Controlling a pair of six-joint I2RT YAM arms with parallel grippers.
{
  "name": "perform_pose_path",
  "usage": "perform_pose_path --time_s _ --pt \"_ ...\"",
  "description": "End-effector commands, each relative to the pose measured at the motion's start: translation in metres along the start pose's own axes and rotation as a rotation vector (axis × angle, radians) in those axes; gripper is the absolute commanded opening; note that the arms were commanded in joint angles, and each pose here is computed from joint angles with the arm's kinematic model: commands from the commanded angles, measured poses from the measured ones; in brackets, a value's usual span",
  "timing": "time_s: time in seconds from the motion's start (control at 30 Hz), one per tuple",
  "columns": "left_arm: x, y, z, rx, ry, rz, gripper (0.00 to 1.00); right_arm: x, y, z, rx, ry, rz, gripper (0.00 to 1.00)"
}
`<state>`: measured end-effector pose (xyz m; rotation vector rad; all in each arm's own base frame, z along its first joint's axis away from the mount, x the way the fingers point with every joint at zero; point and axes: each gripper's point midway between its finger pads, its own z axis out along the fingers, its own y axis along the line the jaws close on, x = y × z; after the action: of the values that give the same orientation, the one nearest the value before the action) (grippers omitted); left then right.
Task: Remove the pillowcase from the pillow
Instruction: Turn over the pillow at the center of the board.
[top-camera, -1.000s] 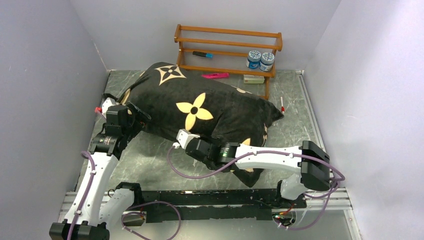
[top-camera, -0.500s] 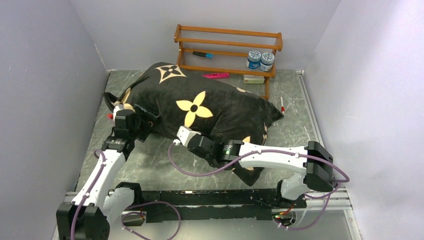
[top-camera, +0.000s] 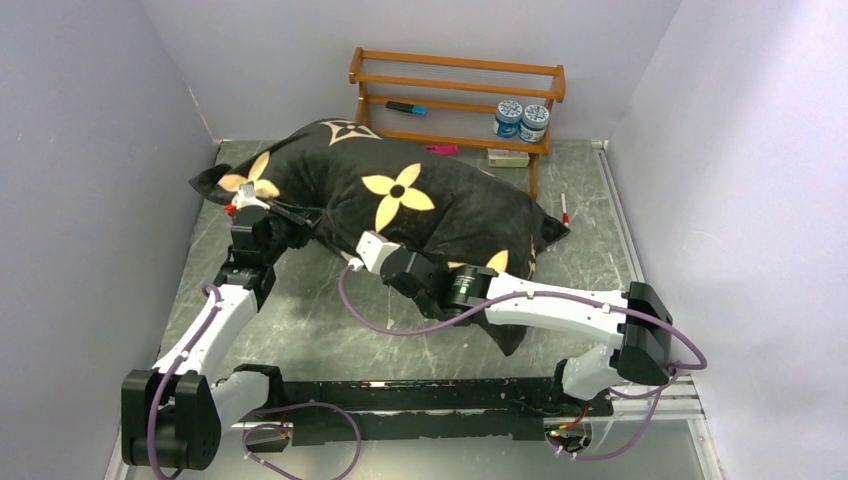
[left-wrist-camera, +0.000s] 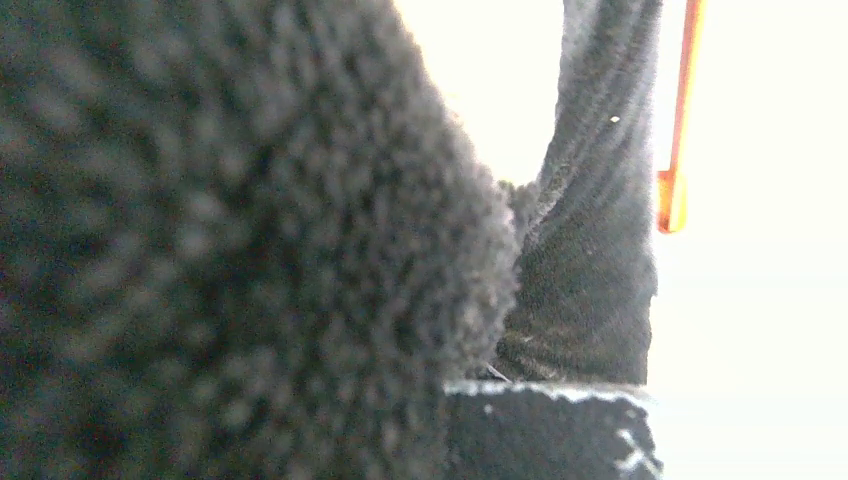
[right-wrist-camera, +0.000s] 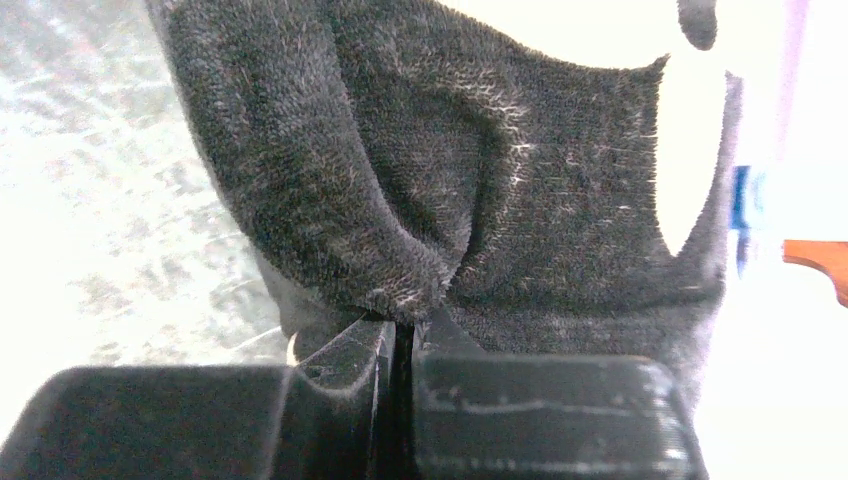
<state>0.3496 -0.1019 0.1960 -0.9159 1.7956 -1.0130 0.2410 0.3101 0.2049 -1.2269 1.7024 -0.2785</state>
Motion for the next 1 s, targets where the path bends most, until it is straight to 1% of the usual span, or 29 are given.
perform_pose_path --time_s 0.0,0.07,0.17,0.27,0.37,0.47,0.57,0.73,0.87,0.93,0.97 --pt "-0.023 -0.102 -0.017 0.288 -0.048 0.092 0.05 -0.068 -0.087 -0.035 0.191 -0.204 0.14 0.0" --pt "-0.033 -0.12 -0.024 0.306 -0.078 0.12 0.05 -0.078 -0.11 -0.047 0.234 -0.225 0.142 0.0" --pt "-0.05 -0.149 -0.039 0.308 -0.129 0.2 0.05 -0.093 -0.142 -0.07 0.294 -0.264 0.147 0.0" --pt "-0.069 -0.171 -0.058 0.276 -0.196 0.287 0.05 -0.104 -0.167 -0.092 0.323 -0.298 0.158 0.0" --pt "-0.084 -0.185 -0.081 0.246 -0.264 0.365 0.05 -0.112 -0.185 -0.111 0.325 -0.327 0.171 0.0" --pt "-0.093 -0.188 -0.101 0.202 -0.312 0.414 0.05 -0.12 -0.192 -0.127 0.272 -0.369 0.185 0.0" --pt "-0.095 -0.191 -0.124 0.172 -0.337 0.458 0.05 -0.128 -0.18 -0.139 0.136 -0.429 0.179 0.0" --pt "-0.104 -0.193 -0.169 0.112 -0.418 0.52 0.05 -0.144 -0.137 -0.164 -0.18 -0.545 0.205 0.0" --pt "-0.111 -0.188 -0.198 0.077 -0.479 0.519 0.05 -0.15 -0.095 -0.176 -0.423 -0.565 0.22 0.0" --pt "-0.112 -0.184 -0.202 0.063 -0.491 0.522 0.05 -0.152 -0.08 -0.179 -0.501 -0.569 0.235 0.0" --pt "-0.111 -0.18 -0.199 0.052 -0.489 0.526 0.05 -0.152 -0.077 -0.178 -0.509 -0.569 0.246 0.0"
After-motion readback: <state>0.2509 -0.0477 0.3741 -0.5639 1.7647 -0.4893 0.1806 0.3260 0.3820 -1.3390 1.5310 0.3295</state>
